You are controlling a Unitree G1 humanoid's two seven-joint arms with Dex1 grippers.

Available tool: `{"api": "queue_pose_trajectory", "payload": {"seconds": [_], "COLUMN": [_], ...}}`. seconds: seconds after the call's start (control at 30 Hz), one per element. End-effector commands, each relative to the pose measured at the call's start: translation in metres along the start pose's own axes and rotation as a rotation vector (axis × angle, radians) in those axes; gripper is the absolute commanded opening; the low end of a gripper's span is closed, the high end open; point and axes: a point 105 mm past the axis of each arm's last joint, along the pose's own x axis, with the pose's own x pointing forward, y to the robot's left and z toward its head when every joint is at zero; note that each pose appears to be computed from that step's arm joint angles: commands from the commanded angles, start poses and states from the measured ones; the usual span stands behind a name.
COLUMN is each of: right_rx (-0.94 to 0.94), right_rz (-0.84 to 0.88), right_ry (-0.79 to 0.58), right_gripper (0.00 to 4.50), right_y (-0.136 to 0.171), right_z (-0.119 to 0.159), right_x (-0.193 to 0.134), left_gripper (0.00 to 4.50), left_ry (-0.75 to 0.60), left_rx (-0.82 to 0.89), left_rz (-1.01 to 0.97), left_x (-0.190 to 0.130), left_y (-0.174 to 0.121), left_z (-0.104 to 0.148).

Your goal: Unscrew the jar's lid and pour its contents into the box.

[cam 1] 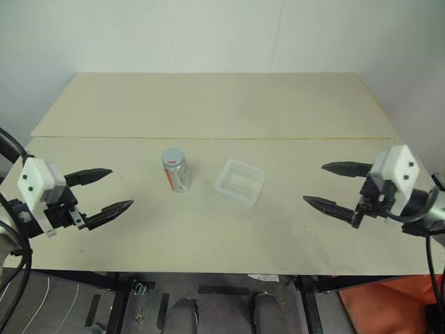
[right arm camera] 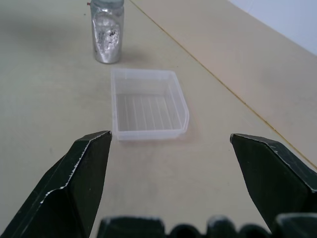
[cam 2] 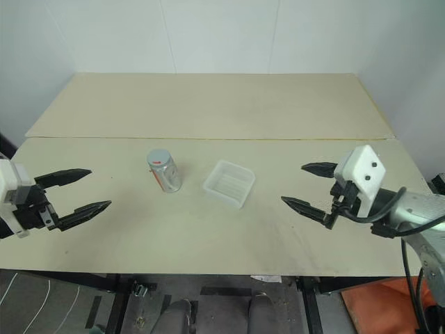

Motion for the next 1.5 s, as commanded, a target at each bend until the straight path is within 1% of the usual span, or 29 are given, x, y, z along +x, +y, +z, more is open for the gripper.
{"api": "queue_pose_trajectory", "payload": {"seconds": [0.03,0.1,0.2,0.37,0.5,0.6,0.83,0.97,1.2,1.47,1.5], "right_rx": [-0.045,-0.051,-0.059,-0.087,-0.085,-0.096,-0.127,-0.139,-0.159,-0.169,-0.17], "right_rz": [0.004,0.018,0.021,0.014,0.027,0.061,0.063,0.052,0.036,0.036,0.036], "right_ry": [-0.028,-0.022,-0.041,-0.046,-0.089,-0.092,-0.085,-0.081,-0.073,-0.075,-0.074], "right_gripper": [4.5,4.5,4.5,4.5,4.5,4.5,4.5,4.5,4.5,4.5,4.5], "right_y": [0.001,0.003,0.003,0.001,0.001,0.005,0.008,0.01,0.01,0.012,0.012], "right_z": [0.009,0.008,0.015,0.017,0.024,0.025,0.029,0.031,0.034,0.037,0.037], "right_x": [0.001,0.003,0.001,-0.001,0.0,-0.002,-0.003,-0.008,-0.011,-0.011,-0.01], "left_gripper": [4.5,4.5,4.5,4.5,4.5,4.5,4.5,4.5,4.5,4.5,4.31], "left_ry": [-0.035,-0.041,-0.038,-0.043,-0.056,-0.114,-0.168,-0.193,-0.215,-0.246,-0.249], "left_rx": [0.034,0.024,0.002,-0.058,-0.097,-0.147,-0.157,-0.165,-0.171,-0.163,-0.161], "left_rz": [0.002,0.001,0.033,0.085,0.118,0.171,0.237,0.225,0.256,0.321,0.323], "left_x": [0.003,0.007,0.014,0.04,0.061,0.077,0.109,0.123,0.144,0.159,0.161], "left_y": [-0.001,-0.003,-0.003,-0.005,-0.008,-0.004,0.003,0.002,0.003,0.006,0.006], "left_z": [0.014,0.012,0.006,-0.012,-0.024,-0.025,-0.033,-0.035,-0.041,-0.041,-0.04]}}
